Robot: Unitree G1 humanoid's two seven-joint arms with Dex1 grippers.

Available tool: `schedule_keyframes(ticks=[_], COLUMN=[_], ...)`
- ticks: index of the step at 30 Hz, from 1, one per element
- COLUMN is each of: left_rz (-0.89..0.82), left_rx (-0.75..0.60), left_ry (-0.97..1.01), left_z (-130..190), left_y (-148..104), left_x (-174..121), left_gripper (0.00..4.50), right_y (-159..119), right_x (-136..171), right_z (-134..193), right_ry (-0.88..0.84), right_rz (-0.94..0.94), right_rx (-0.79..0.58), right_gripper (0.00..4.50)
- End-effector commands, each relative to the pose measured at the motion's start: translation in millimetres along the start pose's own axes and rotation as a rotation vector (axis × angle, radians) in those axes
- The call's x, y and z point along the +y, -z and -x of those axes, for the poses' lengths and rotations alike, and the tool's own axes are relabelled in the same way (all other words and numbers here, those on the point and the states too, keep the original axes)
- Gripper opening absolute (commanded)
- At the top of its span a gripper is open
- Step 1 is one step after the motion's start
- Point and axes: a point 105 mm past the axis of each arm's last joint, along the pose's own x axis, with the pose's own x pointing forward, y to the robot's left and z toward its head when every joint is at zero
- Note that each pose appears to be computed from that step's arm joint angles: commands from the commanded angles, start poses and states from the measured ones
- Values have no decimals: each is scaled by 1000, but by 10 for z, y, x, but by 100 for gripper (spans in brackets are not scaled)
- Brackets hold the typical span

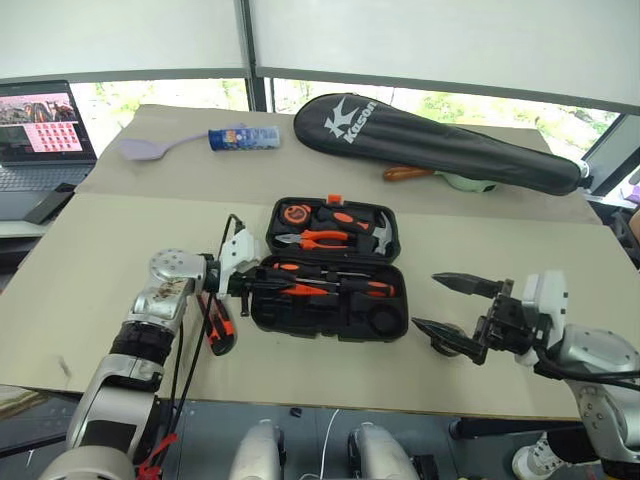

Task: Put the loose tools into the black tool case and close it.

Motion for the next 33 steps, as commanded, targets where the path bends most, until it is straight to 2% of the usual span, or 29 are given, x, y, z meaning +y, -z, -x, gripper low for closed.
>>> schedule_keyframes(ticks=[1, 6, 10, 14, 18, 19, 22, 23, 24, 26, 28, 30, 32, 33], left_rz=[-17, -27, 59, 78, 91, 53, -2, 2, 2, -36, -54, -27, 46, 83], left_rx=[34, 60, 222, 208, 200, 158, -141, -210, -249, -271, -278, -263, -213, -174], left_ry=[19, 52, 75, 61, 46, 52, -141, -164, -164, -167, -214, -305, -436, -491], left_z=[-53, -105, -164, -231, -132, -101, 29, 107, 179, 355, 548, 809, 1087, 1212], left_y=[87, 72, 286, 252, 243, 175, -308, -430, -505, -607, -654, -601, -438, -336], left_x=[-45, -76, -104, -93, -104, -114, 94, 101, 72, -33, -136, -270, -398, -477], left_gripper=[77, 77, 77, 77, 77, 77, 77, 130, 147, 230, 285, 358, 428, 440], right_y=[-105, -91, -60, -57, -55, -47, -24, -16, -9, 18, 13, 13, 38, 47], right_x=[-10, -11, -12, -3, -14, -12, -22, -36, -50, -18, -38, -78, -100, -103], right_z=[24, 16, -4, -45, -38, -31, 13, 39, 66, 144, 201, 244, 279, 294], right_ry=[18, 22, 20, 12, 13, 13, 21, 25, 29, -7, -17, -17, -37, -41], right_rz=[53, 45, 31, 25, 23, 21, 19, 18, 20, -53, -14, 40, 104, 128], right_rx=[-26, -31, -35, -45, -46, -43, -34, -32, -31, -24, -21, -14, 2, 2], right_gripper=[450, 450, 450, 450, 450, 450, 450, 450, 450, 450, 450, 450, 450, 450])
